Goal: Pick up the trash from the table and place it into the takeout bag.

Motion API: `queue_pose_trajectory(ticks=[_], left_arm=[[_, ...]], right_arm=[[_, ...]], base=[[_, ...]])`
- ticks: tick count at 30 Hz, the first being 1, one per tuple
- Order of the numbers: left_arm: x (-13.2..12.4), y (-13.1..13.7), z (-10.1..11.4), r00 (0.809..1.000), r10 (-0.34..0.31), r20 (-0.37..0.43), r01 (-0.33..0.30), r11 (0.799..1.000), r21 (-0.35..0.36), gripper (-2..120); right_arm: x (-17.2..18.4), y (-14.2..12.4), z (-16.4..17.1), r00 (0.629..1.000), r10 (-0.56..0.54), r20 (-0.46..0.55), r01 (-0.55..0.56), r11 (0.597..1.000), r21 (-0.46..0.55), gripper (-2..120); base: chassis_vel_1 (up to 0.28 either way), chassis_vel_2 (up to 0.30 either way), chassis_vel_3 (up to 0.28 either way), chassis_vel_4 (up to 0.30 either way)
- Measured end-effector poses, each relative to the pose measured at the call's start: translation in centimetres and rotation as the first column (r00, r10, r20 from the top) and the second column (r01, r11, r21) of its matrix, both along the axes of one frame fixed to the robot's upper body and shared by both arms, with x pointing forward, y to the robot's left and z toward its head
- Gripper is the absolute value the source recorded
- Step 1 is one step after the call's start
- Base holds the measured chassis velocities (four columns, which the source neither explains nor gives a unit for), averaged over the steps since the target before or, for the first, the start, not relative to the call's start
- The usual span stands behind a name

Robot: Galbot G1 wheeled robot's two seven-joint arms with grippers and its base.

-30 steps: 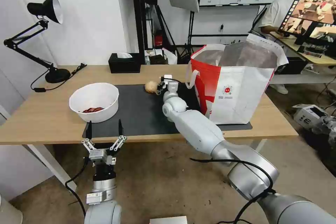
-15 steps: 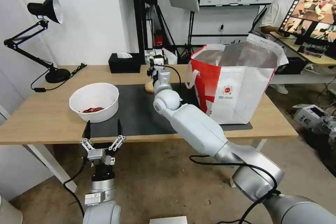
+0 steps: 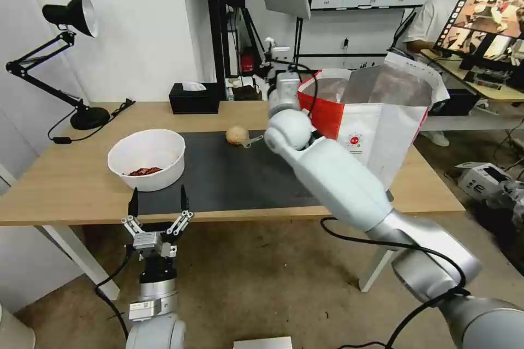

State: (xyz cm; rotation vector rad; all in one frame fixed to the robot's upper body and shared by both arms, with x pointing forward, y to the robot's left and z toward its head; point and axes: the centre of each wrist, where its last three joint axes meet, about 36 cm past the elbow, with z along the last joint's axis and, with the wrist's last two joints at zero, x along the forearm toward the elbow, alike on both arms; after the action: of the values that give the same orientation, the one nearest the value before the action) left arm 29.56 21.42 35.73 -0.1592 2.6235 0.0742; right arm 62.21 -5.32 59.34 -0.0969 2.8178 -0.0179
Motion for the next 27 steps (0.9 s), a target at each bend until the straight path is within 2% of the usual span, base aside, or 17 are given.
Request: queue_pose_trajectory(ticks=[8, 18, 27], left_arm=[[-0.2, 0.1, -0.2, 1.0, 0.003, -0.009, -0.003, 1.0, -0.001, 100], [-0.3, 0.1, -0.4, 1.0, 0.002, -0.015, -0.002, 1.0, -0.001, 100], [-0.2, 0.1, -0.5, 1.0, 0.002, -0.018, -0.002, 1.0, 0.0, 100]], right_arm=[[-2.3, -1.2, 1.0, 0.998, -0.043, -0.037, 0.043, 0.999, -0.003, 0], [-2.7, -3.7, 0.8, 0.996, -0.082, -0.034, 0.082, 0.997, -0.008, 0], [-4.0, -4.8, 2.1, 0.98, -0.187, -0.062, 0.185, 0.982, -0.032, 0]], base=[[0.0, 0.0, 0.0, 0.0], [0.0, 0.0, 0.0, 0.0], [0.0, 0.0, 0.0, 0.0]])
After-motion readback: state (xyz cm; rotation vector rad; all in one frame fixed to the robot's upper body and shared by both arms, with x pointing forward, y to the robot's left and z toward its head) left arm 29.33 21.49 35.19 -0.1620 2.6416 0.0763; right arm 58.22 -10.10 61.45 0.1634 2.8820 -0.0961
